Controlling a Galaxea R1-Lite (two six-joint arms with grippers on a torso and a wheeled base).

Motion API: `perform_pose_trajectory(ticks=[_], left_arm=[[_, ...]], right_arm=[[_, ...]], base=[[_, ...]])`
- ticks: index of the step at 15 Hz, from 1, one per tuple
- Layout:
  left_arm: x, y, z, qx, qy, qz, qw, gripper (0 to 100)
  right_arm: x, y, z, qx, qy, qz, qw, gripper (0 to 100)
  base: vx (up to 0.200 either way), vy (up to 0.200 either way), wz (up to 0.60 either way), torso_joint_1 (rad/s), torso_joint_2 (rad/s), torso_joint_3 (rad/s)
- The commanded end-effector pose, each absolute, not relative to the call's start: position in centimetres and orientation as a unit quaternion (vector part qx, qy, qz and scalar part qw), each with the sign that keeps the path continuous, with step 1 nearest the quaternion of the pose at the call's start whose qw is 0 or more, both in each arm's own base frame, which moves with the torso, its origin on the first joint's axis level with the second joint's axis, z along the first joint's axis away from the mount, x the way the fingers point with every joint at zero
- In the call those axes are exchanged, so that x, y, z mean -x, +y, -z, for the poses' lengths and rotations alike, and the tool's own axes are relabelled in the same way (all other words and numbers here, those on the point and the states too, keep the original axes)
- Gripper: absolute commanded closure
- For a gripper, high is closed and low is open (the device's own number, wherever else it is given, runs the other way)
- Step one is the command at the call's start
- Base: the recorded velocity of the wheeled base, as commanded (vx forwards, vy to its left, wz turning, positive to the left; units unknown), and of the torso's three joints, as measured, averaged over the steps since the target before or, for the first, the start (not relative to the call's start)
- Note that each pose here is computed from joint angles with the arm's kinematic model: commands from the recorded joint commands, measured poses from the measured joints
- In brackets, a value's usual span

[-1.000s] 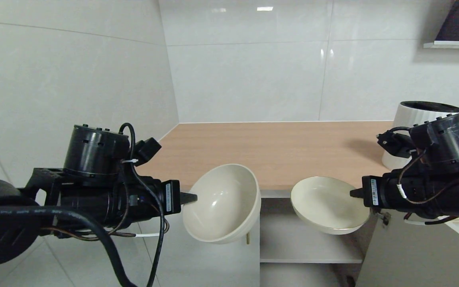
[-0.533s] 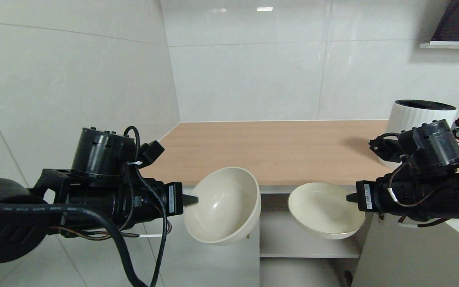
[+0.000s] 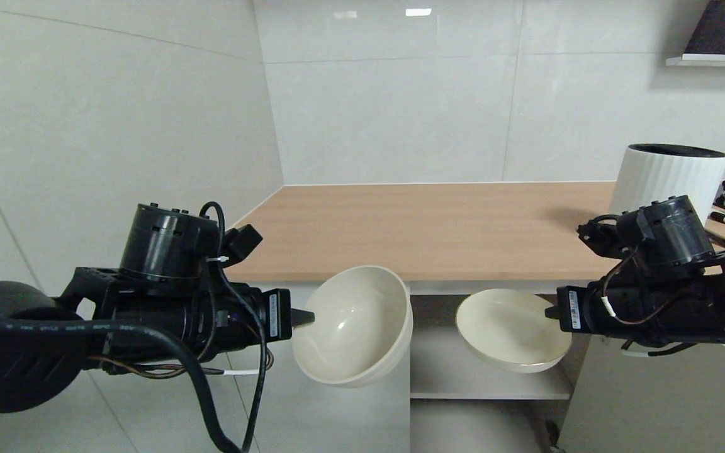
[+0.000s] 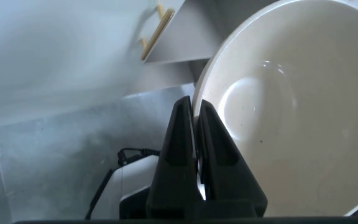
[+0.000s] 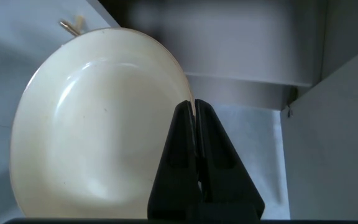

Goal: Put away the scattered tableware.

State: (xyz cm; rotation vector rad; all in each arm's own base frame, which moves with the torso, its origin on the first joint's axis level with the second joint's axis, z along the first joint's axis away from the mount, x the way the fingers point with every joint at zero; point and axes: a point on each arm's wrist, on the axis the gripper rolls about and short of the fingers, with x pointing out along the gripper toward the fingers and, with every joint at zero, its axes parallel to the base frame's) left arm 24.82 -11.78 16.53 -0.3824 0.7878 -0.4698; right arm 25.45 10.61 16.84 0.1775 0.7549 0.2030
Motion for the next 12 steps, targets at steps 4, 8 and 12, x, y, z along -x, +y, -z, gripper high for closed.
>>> perform_pose_trajectory(ticks=[4, 8, 12], left_arm=[[-25.15, -11.92, -15.95, 0.181, 0.387, 0.222, 0.876, 100], [-25.34, -12.0, -15.97, 0.184, 0.378, 0.225, 0.879, 100], [-25.34, -12.0, -15.97, 0.183, 0.378, 0.225, 0.879, 100]], right_arm=[[-25.96, 10.53, -16.27, -0.082, 0.372, -0.094, 0.92, 100], [-26.23, 10.32, -16.17, -0.084, 0.37, -0.089, 0.921, 100], [-26.42, 10.35, -15.82, -0.082, 0.376, -0.087, 0.919, 100]], base=[[0.0, 0.0, 0.0, -0.176, 0.45, 0.273], [0.0, 0.0, 0.0, -0.157, 0.46, 0.301], [0.0, 0.0, 0.0, -0.093, 0.41, 0.283]])
